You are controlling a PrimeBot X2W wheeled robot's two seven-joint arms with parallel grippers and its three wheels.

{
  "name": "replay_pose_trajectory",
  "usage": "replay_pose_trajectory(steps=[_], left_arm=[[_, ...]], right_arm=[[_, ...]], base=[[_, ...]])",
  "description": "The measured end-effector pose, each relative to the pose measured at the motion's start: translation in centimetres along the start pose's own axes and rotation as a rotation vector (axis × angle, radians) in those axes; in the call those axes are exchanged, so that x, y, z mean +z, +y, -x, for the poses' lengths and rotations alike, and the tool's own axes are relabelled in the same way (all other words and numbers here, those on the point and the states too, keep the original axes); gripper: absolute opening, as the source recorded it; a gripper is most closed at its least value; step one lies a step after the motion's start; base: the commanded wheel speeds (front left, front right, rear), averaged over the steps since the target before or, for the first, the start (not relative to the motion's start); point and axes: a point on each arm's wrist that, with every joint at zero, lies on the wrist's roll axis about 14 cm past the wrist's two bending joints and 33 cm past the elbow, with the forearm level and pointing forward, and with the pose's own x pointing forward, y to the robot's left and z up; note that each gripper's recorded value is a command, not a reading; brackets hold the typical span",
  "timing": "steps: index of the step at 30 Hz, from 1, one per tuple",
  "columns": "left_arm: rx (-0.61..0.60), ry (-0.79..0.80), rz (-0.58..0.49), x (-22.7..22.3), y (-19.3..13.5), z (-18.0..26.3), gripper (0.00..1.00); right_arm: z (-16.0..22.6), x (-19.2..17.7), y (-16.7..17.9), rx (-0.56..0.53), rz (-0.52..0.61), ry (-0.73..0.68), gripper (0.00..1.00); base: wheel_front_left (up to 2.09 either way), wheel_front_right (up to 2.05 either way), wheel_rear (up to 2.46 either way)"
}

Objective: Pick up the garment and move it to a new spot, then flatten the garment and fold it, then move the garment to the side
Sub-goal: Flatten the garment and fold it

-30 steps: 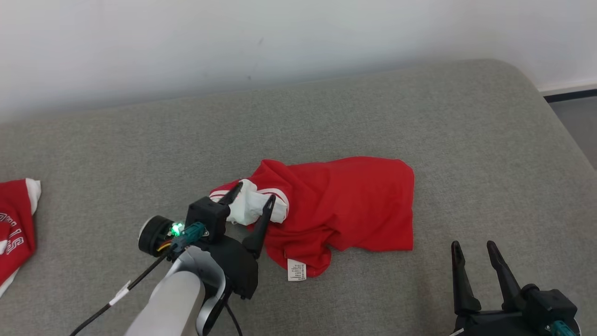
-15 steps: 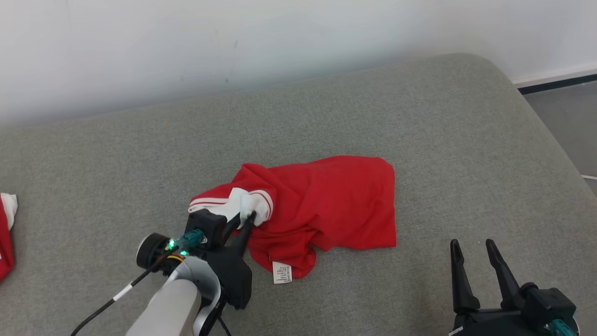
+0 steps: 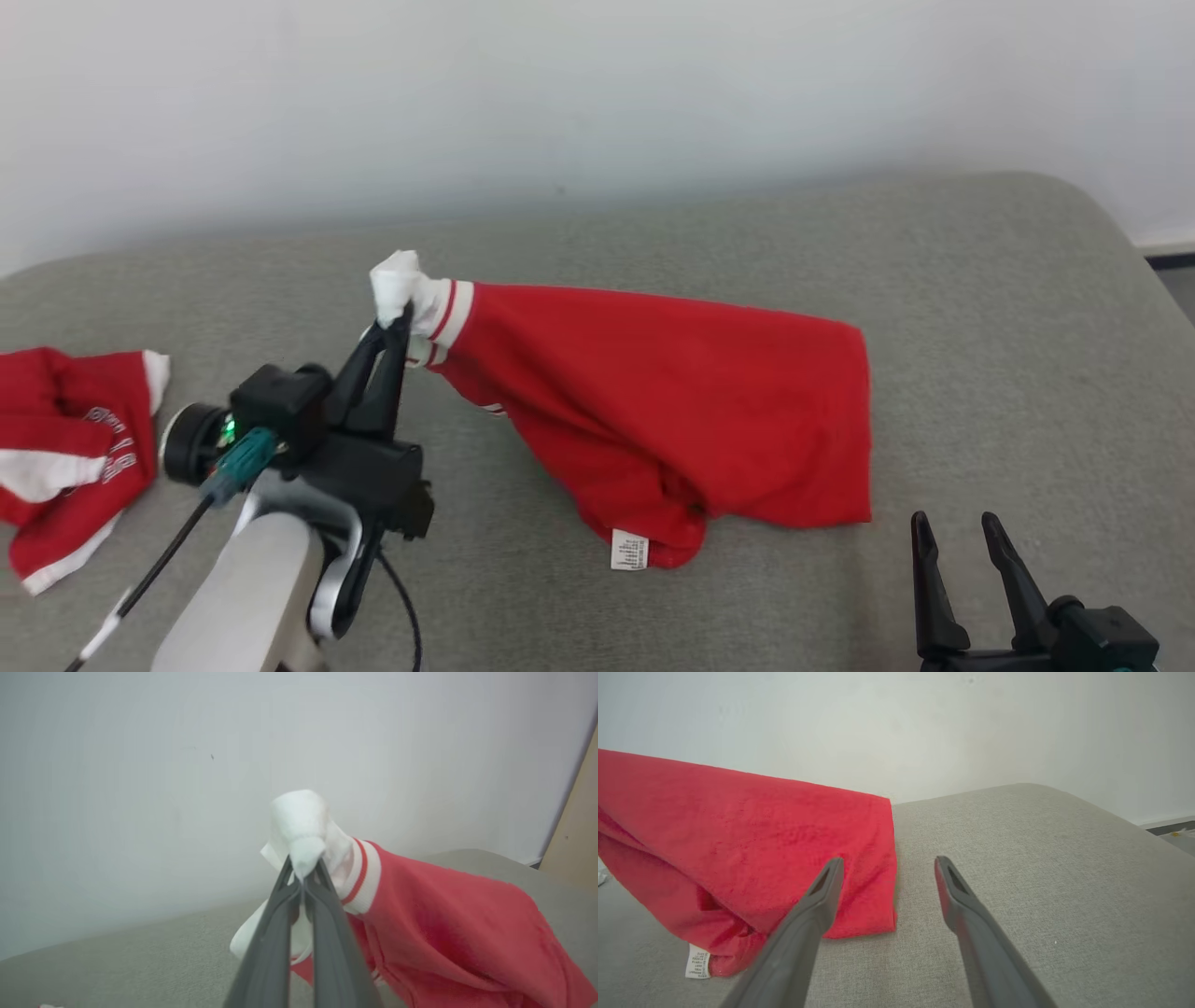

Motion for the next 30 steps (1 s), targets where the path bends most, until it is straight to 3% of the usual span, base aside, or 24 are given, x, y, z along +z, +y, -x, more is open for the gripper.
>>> replay_pose_trajectory(steps=[6, 13, 20, 27, 28, 29, 30], left_arm=[[0.103, -0.021, -0.027, 1.1, 2.8, 5.1, 0.0], [0.246, 0.086, 0.043, -2.5, 4.0, 12.4, 0.0], [0.339, 0.252, 0.199, -9.0, 2.1, 18.0, 0.0], [0.346, 0.345, 0.252, -12.4, 0.5, 20.0, 0.0], [0.351, 0.338, 0.252, -12.3, 0.7, 19.9, 0.42], [0.358, 0.326, 0.245, -12.0, 1.0, 19.8, 1.0], [0.365, 0.304, 0.234, -11.5, 1.4, 19.5, 1.0]], right_arm=[[-0.8, 0.0, 2.2, 0.071, -0.004, 0.0, 1.0], [-1.2, 0.1, 3.8, 0.122, -0.008, -0.002, 1.0], [-1.4, 0.1, 4.0, 0.127, -0.002, 0.005, 1.0], [-1.2, 0.1, 3.8, 0.123, 0.003, 0.008, 1.0], [-1.2, 0.1, 3.8, 0.123, 0.003, 0.007, 1.0], [-1.2, 0.1, 3.8, 0.123, 0.003, 0.008, 1.0], [-1.2, 0.1, 3.8, 0.123, 0.003, 0.008, 1.0]], base=[[0.0, 0.0, 0.0], [0.0, 0.0, 0.0], [0.0, 0.0, 0.0], [0.0, 0.0, 0.0], [0.0, 0.0, 0.0], [0.0, 0.0, 0.0], [0.0, 0.0, 0.0]])
